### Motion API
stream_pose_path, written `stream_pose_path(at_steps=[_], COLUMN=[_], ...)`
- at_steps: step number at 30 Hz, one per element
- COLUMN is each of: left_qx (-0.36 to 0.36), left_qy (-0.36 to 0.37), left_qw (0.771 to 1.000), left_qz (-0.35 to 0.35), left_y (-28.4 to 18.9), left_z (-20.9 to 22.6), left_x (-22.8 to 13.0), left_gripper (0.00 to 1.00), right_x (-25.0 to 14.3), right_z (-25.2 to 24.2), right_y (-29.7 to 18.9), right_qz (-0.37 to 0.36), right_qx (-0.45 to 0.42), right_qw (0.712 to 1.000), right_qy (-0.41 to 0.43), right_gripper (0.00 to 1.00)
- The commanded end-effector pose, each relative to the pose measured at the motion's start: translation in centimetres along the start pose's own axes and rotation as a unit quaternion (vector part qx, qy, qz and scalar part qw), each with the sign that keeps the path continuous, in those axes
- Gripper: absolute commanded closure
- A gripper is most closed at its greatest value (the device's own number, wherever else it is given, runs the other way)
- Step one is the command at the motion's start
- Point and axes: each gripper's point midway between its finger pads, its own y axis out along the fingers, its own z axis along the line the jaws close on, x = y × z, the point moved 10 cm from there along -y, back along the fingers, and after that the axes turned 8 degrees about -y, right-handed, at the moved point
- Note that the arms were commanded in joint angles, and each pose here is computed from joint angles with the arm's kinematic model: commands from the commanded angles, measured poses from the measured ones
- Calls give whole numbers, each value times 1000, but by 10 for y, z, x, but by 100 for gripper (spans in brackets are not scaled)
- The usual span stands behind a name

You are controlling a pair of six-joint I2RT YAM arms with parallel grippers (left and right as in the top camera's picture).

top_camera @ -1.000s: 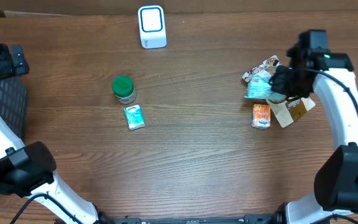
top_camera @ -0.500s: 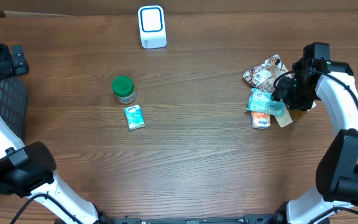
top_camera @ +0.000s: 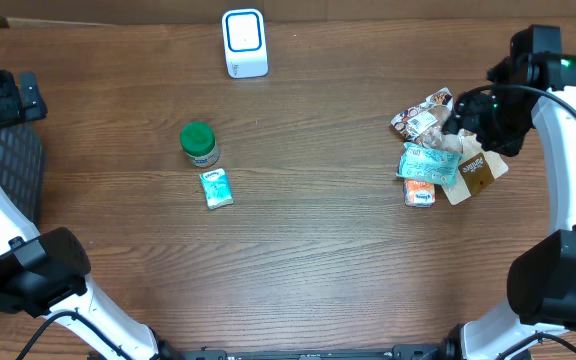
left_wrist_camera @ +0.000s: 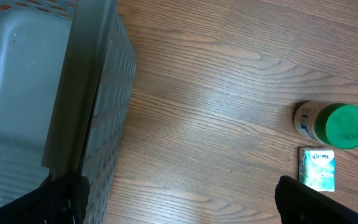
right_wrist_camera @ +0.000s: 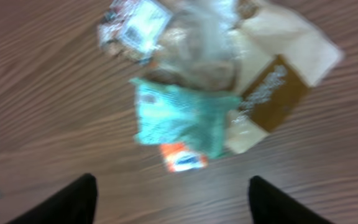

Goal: Scan the item barcode
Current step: 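Move the right gripper to the small Kleenex pack near the jar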

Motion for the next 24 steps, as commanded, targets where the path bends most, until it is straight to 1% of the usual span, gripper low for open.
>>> stream_pose_path(at_steps=[1,3,8,11,17,20,24], left_qx=[2,2,2,2,2,2,2], left_qy=[10,10,10,10,10,10,10], left_qw=[1000,1000,1000,1000,1000,1000,1000], left_qz=[-23,-23,-23,-23,-23,-23,-23], left_y=[-15,-15,-15,-15,-15,-15,-15], left_z=[1,1,1,1,1,1,1], left_x=[-2,-2,-2,-2,-2,-2,-2], left_gripper=[0,0,0,0,0,0,0], right_x=[-2,-3,-1,-3,-15,-25,-42], right_z=[31,40,63,84,147,174,210], right_y=[-11,-10,-9,-8,4,13,24], right_qz=[-3,0,-13,-15,-29,-33,-29], right_qx=[104,133,168,199,224,216,221], right_qw=[994,991,983,975,961,962,952], right_qy=[-26,-34,-66,-95,-159,-166,-212], right_gripper=[12,0,0,0,0,0,0])
